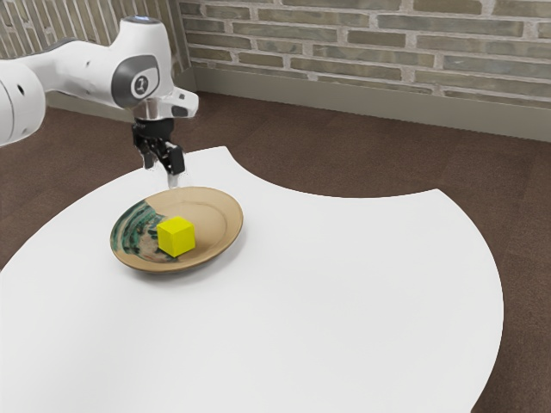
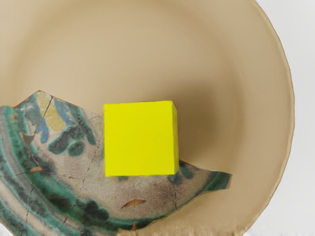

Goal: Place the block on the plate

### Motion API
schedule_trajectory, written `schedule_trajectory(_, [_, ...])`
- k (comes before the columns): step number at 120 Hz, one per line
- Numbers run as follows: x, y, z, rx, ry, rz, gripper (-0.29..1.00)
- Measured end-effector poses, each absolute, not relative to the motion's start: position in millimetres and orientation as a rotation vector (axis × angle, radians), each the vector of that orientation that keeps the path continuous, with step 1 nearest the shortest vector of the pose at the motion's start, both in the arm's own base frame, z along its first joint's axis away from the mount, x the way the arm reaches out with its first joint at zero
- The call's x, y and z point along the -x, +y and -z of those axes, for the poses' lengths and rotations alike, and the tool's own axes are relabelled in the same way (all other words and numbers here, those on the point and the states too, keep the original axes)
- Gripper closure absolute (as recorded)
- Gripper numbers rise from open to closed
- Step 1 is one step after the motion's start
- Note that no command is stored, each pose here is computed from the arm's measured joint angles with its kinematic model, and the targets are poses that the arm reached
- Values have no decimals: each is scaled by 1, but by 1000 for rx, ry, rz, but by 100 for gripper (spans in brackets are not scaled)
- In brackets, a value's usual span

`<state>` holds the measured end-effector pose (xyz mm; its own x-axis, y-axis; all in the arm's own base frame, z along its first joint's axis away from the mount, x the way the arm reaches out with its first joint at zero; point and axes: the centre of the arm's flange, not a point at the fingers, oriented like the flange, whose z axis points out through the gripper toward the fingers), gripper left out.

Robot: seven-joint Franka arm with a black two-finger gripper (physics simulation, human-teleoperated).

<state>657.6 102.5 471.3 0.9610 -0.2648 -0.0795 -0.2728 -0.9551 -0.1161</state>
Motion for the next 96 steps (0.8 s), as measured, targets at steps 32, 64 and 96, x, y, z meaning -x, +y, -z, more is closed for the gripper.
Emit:
schedule_trajectory(32, [-620, 113, -549, 3021, 185, -30, 0])
schedule_trajectory(64, [-583, 113, -613, 3020, 79, 24, 0])
schedule_trajectory(96, [-562, 112, -641, 3019, 25, 24, 0])
